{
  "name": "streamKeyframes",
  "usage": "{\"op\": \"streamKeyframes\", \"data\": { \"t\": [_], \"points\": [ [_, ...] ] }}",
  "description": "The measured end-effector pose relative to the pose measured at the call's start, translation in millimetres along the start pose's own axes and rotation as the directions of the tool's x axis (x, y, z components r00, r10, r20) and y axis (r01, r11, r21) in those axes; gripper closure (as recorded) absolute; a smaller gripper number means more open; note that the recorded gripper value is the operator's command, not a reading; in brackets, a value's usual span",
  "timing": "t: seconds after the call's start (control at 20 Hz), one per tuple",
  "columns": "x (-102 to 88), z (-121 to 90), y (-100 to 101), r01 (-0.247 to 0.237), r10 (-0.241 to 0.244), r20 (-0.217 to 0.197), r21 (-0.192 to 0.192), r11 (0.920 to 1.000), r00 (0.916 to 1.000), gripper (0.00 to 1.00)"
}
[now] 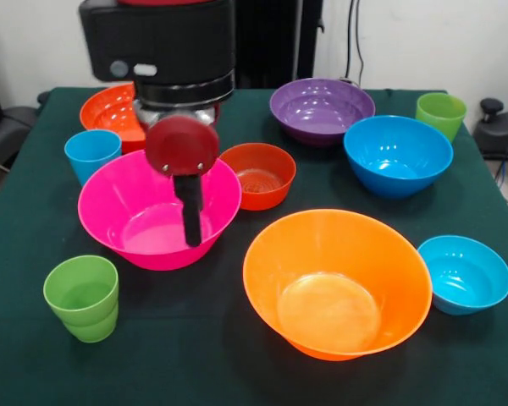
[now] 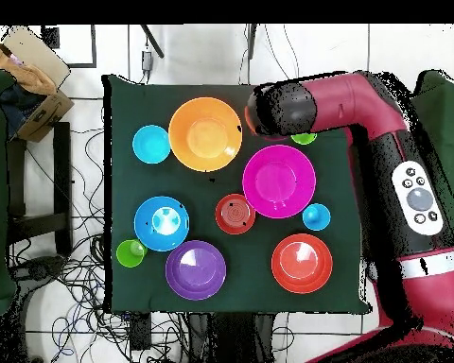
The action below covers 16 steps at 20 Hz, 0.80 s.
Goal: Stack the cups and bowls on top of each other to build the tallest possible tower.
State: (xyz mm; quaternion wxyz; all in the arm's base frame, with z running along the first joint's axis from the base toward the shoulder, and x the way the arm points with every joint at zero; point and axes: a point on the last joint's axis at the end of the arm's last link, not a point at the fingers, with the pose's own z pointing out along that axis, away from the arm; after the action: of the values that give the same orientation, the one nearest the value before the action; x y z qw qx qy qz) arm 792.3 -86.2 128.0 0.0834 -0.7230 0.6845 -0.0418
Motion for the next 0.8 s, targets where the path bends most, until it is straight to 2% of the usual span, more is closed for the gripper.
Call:
{"op": "streamKeyframes", "data": {
  "t": [0.15,0.2,0.45,0.8],
  "points": [
    [9.8,6.1,-5.5,0.055,-0.055,0.01,-0.006,0.9985,0.9985,0.0],
    [18.0,12.3,-10.1,0.096,-0.096,0.02,-0.005,0.9954,0.9952,0.0],
    [34.2,30.1,-17.6,0.156,-0.156,0.046,0.006,0.9877,0.9867,0.0],
    [47.8,55.3,-5.5,0.144,-0.143,0.054,-0.025,0.9892,0.9883,0.0]
  ]
}}
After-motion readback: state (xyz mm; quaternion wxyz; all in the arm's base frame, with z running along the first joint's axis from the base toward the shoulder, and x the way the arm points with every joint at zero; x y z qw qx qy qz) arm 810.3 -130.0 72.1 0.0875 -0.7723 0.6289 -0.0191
